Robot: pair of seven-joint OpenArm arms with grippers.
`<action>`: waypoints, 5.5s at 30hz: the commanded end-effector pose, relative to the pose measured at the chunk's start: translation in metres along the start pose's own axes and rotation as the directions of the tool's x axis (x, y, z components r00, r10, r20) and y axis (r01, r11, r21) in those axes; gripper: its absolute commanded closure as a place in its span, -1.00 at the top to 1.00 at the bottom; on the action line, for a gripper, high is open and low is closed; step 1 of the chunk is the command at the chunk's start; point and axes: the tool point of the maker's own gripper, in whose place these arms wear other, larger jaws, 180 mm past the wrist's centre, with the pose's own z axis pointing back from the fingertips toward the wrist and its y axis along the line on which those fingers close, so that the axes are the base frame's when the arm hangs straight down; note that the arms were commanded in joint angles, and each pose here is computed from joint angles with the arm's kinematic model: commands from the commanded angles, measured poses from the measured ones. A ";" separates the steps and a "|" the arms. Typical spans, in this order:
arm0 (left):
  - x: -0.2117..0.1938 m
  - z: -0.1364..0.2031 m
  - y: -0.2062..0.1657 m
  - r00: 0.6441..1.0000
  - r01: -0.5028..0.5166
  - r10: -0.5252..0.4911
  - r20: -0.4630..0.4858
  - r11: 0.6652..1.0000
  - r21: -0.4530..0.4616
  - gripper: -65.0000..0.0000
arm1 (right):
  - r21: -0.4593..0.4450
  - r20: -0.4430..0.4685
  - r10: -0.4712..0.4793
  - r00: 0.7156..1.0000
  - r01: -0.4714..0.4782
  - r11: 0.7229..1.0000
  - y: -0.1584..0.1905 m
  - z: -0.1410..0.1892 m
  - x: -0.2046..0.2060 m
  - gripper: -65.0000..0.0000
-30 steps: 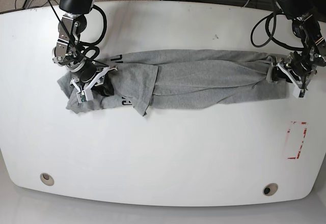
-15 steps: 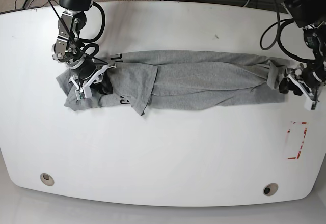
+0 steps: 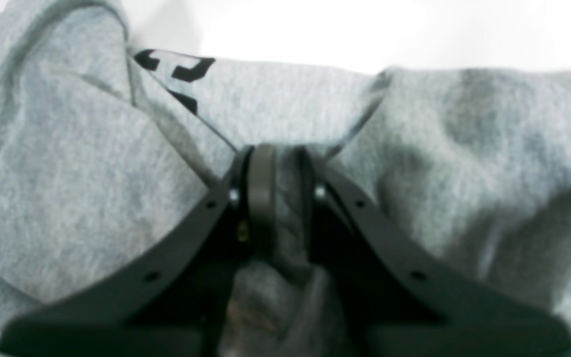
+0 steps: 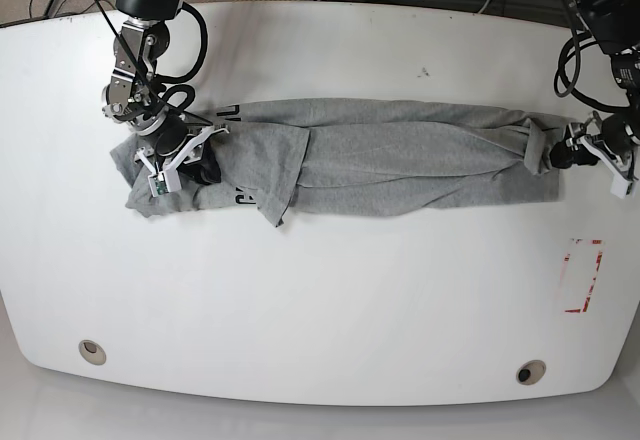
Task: Fold the T-shirt properly
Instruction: 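Release the strip's other end and lift the left gripper, then move the left gripper to the strip's middle and grasp it, then pull the strip's end outward with the right gripper to straighten it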
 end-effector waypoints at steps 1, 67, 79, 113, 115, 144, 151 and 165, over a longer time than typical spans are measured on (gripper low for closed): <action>0.016 0.002 -0.001 0.999 0.015 -0.015 0.036 1.000 -0.011 0.27 | -0.013 0.011 0.022 1.000 -0.022 1.000 -0.005 0.001 0.009 -0.73; 0.041 -0.024 -0.302 0.727 0.684 -0.633 0.265 0.638 -0.353 -0.91 | -0.009 0.028 0.026 0.999 -0.025 1.000 -0.004 -0.002 0.018 -0.73; 0.034 -0.050 -0.326 0.757 0.644 -0.609 0.234 0.640 -0.418 -0.91 | -0.009 0.033 0.027 0.999 -0.027 1.000 -0.004 -0.003 0.020 -0.73; 0.049 -0.011 -0.383 0.728 0.672 -0.576 0.373 0.491 -0.554 0.02 | 0.007 0.040 0.009 0.999 -0.009 1.000 0.006 -0.007 0.019 -0.73; 0.053 -0.015 -0.363 0.736 0.667 -0.582 0.347 0.533 -0.520 0.02 | 0.007 0.040 0.008 0.999 -0.008 1.000 0.006 -0.007 0.019 -0.73; -0.034 -0.126 -0.205 0.845 0.446 -0.517 -0.135 0.821 -0.355 -0.63 | -0.032 0.119 0.202 0.972 -0.199 0.979 0.045 0.024 0.104 -0.70; -0.038 -0.132 -0.193 0.840 0.462 -0.524 -0.144 0.827 -0.320 -0.63 | -0.080 0.206 0.154 0.966 -0.140 0.987 0.031 0.057 0.142 0.07; -0.032 -0.133 -0.155 0.843 0.465 -0.511 -0.167 0.849 -0.252 -0.63 | -0.021 0.363 -0.164 0.917 0.184 0.983 -0.049 0.105 0.149 0.84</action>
